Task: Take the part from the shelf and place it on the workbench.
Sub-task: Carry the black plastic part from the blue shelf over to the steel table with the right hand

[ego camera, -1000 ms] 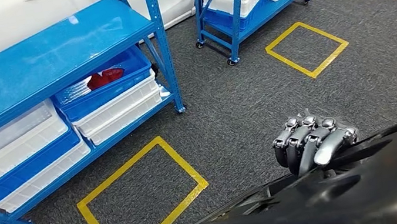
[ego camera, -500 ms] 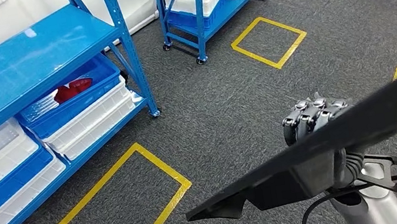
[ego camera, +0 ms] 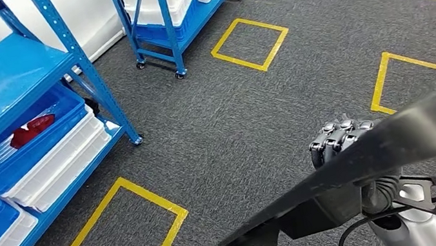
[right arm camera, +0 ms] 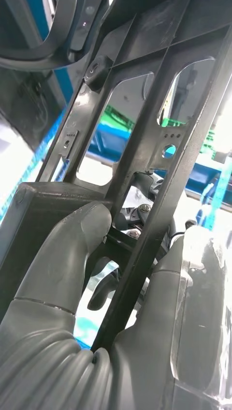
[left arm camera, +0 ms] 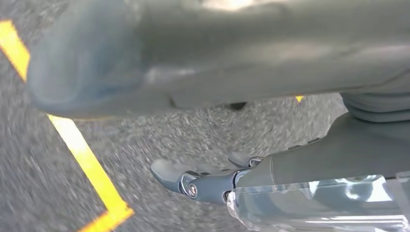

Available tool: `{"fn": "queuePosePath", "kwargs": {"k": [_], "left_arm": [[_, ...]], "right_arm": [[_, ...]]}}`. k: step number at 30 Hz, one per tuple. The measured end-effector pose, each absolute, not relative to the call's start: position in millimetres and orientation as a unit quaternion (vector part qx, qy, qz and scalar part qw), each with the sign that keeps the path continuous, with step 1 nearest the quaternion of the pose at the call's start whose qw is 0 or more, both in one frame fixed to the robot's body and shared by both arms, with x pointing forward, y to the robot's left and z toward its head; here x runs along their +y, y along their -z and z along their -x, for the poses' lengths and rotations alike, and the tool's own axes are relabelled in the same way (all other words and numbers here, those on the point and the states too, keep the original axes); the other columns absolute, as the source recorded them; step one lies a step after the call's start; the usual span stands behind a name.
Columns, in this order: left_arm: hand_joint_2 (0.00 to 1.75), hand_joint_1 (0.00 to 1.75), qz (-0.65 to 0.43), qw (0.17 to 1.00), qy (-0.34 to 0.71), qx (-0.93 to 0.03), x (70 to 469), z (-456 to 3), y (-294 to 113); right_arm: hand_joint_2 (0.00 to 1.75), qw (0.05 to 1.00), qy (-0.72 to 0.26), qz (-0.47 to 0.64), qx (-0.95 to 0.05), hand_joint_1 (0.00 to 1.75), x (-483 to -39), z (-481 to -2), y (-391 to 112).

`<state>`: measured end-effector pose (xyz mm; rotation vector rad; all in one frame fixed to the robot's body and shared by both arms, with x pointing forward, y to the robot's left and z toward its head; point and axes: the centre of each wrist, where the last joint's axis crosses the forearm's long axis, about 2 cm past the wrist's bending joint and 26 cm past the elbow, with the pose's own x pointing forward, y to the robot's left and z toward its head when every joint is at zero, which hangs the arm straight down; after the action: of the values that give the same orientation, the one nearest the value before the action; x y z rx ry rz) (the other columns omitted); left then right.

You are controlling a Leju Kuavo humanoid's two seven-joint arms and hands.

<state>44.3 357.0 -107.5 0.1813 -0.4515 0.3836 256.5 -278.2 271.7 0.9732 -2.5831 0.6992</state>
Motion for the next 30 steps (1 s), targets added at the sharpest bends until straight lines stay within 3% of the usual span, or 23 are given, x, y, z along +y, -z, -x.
{"fn": "queuePosePath", "kwargs": {"k": [30], "left_arm": [[0.0,0.0,-0.054,0.958,-0.148,-0.239,351,-57,107]], "right_arm": [[1.75,0.164,-0.211,-0.237,-0.934,1.75,-298,-250,-269]]}}
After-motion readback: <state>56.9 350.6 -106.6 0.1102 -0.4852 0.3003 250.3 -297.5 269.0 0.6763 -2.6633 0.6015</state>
